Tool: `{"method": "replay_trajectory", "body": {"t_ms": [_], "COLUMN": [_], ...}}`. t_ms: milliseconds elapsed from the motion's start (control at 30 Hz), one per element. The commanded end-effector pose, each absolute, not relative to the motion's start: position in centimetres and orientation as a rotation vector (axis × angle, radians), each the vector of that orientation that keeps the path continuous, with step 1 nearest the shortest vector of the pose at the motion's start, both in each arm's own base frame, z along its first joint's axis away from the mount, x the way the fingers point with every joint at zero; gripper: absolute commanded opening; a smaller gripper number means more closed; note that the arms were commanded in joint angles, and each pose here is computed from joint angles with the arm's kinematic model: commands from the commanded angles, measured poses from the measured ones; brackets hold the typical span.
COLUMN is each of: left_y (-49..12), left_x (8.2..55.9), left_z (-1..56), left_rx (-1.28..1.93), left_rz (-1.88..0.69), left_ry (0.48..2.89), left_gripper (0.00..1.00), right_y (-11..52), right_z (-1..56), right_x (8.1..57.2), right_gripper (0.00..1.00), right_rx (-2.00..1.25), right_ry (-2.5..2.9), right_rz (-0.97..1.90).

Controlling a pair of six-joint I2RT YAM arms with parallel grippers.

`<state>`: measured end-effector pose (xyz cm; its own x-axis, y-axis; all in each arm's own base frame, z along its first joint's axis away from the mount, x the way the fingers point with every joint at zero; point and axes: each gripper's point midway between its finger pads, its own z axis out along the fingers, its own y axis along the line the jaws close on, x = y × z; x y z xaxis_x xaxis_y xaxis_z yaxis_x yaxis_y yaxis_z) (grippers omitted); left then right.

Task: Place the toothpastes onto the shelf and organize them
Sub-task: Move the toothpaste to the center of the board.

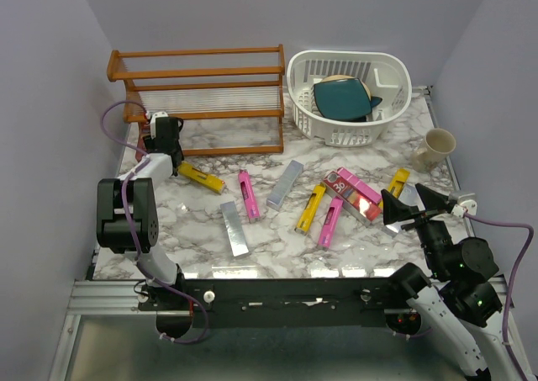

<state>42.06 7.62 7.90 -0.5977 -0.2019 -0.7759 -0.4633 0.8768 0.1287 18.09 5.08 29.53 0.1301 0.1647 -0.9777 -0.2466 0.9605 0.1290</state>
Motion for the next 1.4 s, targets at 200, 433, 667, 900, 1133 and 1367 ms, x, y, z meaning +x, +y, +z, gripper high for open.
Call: {"method": "replay_trajectory", "body": {"t_ms": [200,433,667,900,1133,1367], "left_y": [8.3,7.5,3.5,-2.0,-5.5,-8.3], "left_x": [43.2,42.1,40.6,39.7,39.1,37.6], "left_z": [9.9,11.3,12.2,10.4,7.2,4.9], "left_rx": [-0.52,-0.556,-0.484,-0.305,-0.259,-0.215], "left_rz": [0.365,0.309,0.234,0.226,0.117,0.058], "left_ry": [2.137,2.118,2.155,2.284,2.433,2.549], "left_gripper": [0.63,0.78,0.86,0.88,0.88,0.88], "right_y": [1.5,1.4,1.4,1.4,1.5,1.6], "right_z": [33.5,33.5,33.6,33.5,33.6,33.7], "right_x": [13.0,12.9,12.8,12.9,12.7,12.6], "right_gripper": [1.0,1.0,1.0,1.0,1.0,1.0], "right_rx": [0.028,0.027,0.027,0.027,0.022,0.016], "right_ry": [1.146,1.145,1.143,1.146,1.144,1.141], "right_rz": [0.378,0.379,0.382,0.381,0.386,0.395]}}
